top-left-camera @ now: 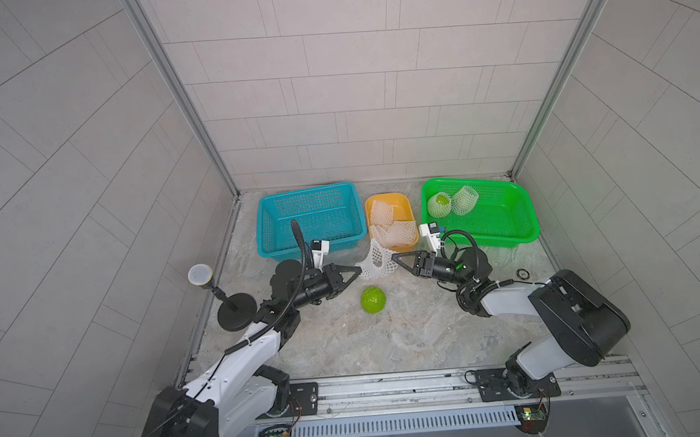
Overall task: Sleeve custard apples in foam nets
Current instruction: Open the foam net, then put on the foam net on the custard apple.
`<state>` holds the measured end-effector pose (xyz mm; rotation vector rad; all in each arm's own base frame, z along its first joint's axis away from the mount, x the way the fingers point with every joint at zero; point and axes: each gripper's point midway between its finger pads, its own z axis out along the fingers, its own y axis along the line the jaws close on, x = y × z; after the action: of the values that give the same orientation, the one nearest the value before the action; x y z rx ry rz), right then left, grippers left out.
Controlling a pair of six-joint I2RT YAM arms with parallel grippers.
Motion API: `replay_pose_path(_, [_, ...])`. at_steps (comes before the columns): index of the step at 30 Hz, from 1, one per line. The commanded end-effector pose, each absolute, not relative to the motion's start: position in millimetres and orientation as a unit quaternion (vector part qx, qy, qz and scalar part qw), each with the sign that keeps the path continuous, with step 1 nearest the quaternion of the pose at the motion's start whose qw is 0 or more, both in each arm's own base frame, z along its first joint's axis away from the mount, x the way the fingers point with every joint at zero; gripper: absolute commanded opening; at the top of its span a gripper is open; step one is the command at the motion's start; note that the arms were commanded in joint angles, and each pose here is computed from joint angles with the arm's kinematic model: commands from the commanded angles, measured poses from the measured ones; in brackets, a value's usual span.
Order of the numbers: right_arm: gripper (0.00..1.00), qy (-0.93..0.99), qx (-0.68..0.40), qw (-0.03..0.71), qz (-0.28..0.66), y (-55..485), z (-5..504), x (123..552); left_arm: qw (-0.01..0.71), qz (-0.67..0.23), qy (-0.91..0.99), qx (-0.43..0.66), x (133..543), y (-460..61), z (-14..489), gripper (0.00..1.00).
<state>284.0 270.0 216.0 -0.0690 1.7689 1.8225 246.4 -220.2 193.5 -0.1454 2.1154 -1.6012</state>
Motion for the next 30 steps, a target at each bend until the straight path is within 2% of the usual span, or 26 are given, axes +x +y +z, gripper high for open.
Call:
replay_pose_path(1, [0.04,0.659,-0.044,0.297,0.689,273,210,279,0.222,-0.548,0.805,-0.051,242,-216,165,0.02])
replay_pose_path(16, [0.03,0.717,-0.036,0.246,0.652,284,135,271,0.169,-0.478,0.858,-0.081,231,-209,108,0.02])
replay_pose_path(30, [0.03,0.736,-0.035,0.234,0.635,281,110,263,0.141,-0.462,0.871,-0.087,224,-209,87,0.03])
